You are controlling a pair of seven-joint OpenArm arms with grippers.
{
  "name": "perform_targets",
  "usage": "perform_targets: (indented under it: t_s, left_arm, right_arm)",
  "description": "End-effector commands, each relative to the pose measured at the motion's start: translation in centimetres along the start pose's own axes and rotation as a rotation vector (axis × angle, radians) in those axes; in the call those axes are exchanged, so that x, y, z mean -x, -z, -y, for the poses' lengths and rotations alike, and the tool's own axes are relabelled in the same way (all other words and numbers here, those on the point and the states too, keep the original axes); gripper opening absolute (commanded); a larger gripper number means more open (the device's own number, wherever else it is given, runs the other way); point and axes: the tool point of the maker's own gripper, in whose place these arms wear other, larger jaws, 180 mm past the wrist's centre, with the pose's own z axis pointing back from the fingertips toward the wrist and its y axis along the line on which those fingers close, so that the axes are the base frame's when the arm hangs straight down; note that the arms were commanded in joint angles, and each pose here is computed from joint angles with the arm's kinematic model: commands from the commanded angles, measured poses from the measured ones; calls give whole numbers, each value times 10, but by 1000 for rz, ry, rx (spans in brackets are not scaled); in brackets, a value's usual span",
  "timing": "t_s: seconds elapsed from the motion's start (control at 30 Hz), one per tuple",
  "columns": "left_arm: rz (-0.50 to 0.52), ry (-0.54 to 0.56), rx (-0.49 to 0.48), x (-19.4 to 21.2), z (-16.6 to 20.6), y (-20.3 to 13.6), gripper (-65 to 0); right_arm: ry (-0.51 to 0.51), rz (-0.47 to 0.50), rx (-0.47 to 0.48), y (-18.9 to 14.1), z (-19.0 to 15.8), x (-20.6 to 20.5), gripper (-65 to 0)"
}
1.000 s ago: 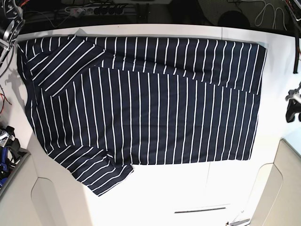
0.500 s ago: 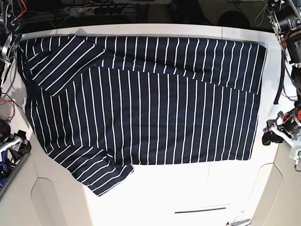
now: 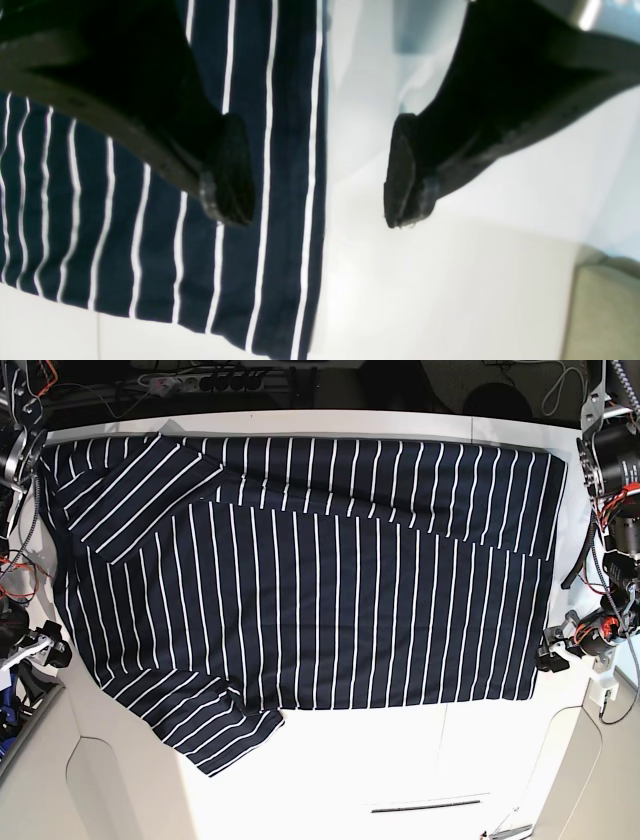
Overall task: Fold the T-shirt properly
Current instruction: 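Reach both grippers to the hem corners and grasp them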
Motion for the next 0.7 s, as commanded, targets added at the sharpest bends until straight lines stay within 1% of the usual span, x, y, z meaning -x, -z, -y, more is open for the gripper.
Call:
perform_targets:
  t_s: [0.0,0.17,0.43,0.57,0.67]
  left_arm:
    - [60,-9,-4,-25,-5,-5,-214]
    - [25,-49,13,-7,3,6,-214]
    - [9,-57,58,3,28,18,-214]
    - [7,-57,61,4,31,20,-214]
    - [-2,-40,52,6,29,20,-214]
  right_arm:
    - [-9,71,1,-8,3,-27,-303]
    - [-16,54,-1,-3,-2,-21,-303]
    - [-3,50,-49,12,-27,-12,-303]
    - [-34,43,-33,16,-29,-9,-303]
    - [-42,47,1,15,-22,-10,-303]
